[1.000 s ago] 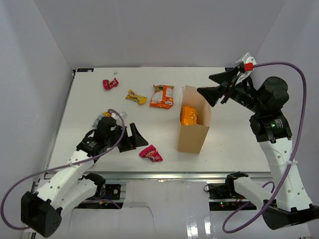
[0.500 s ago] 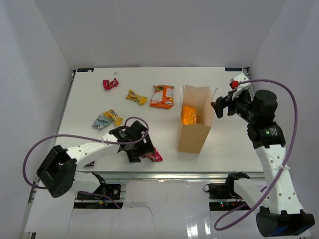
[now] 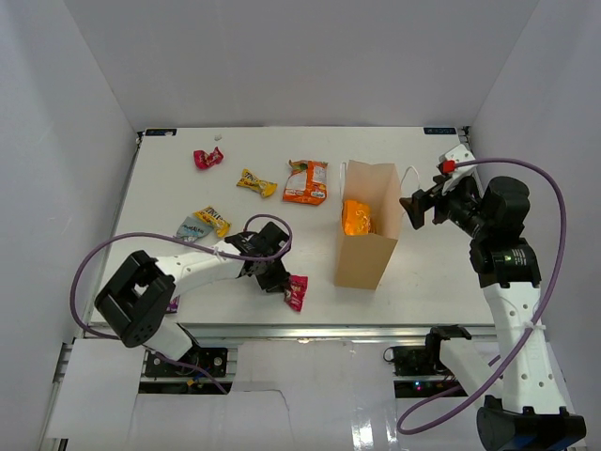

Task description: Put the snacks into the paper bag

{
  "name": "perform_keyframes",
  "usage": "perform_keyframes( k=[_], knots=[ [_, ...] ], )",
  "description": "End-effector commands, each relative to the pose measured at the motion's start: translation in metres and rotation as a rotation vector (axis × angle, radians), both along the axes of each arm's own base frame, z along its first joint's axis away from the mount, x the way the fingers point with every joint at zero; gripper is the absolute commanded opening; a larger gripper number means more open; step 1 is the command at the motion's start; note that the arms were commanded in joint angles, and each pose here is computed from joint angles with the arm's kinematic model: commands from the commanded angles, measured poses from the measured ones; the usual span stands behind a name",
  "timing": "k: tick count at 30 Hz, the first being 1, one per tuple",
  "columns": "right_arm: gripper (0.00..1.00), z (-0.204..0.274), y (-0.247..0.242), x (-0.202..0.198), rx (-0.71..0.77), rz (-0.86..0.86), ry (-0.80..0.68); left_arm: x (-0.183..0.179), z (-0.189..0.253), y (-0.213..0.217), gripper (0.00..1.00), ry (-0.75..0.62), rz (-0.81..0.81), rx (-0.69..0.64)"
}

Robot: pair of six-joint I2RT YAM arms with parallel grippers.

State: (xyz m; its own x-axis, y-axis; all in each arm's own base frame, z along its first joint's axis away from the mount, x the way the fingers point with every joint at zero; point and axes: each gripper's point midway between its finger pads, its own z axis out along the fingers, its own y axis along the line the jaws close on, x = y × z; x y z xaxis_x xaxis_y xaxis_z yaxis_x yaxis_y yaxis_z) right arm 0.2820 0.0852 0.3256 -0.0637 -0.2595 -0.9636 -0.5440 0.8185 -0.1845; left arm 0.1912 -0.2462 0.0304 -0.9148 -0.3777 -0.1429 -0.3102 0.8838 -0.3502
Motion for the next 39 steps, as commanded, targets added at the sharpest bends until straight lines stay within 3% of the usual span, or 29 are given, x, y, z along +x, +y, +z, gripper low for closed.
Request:
perform_keyframes(
  k=[1,5,8,17,23,30,34,36,37,38,39],
  knots=[
    [0.96,0.011,0.004,-0.004,0.019,0.029,-0.040,0.012,0.015,-0.001,0.28,-0.071,0.026,-0.024],
    [0.96,0.019,0.009,-0.008,0.038,0.060,-0.051,0.024,0.040,-0.003,0.08,-0.176,0.000,-0.054],
    [0.96,0.030,0.010,-0.010,0.050,0.063,-0.071,0.036,0.082,-0.005,0.01,-0.322,-0.041,-0.115],
    [0.96,0.056,0.011,-0.009,0.089,0.062,-0.107,0.037,0.277,-0.012,0.00,-0.893,-0.205,-0.438],
    [0.96,0.058,0.012,-0.006,0.105,0.062,-0.108,0.026,0.380,-0.054,0.00,-1.023,-0.406,-0.648],
    [0.96,0.060,0.010,-0.008,0.111,0.053,-0.120,0.049,0.406,-0.100,0.00,-1.027,-0.494,-0.676],
    [0.96,0.065,0.008,-0.009,0.118,0.037,-0.130,0.067,0.382,-0.121,0.00,-0.968,-0.491,-0.633],
    [0.97,0.071,0.008,-0.011,0.122,0.037,-0.143,0.070,0.374,-0.125,0.04,-0.947,-0.489,-0.611],
    [0.97,0.074,0.008,-0.012,0.127,0.037,-0.147,0.073,0.368,-0.129,0.13,-0.932,-0.488,-0.592],
    [0.97,0.075,0.008,-0.012,0.131,0.035,-0.147,0.074,0.368,-0.131,0.13,-0.932,-0.489,-0.593],
    [0.97,0.077,0.009,-0.013,0.135,0.037,-0.152,0.076,0.365,-0.131,0.23,-0.921,-0.484,-0.578]
  ],
)
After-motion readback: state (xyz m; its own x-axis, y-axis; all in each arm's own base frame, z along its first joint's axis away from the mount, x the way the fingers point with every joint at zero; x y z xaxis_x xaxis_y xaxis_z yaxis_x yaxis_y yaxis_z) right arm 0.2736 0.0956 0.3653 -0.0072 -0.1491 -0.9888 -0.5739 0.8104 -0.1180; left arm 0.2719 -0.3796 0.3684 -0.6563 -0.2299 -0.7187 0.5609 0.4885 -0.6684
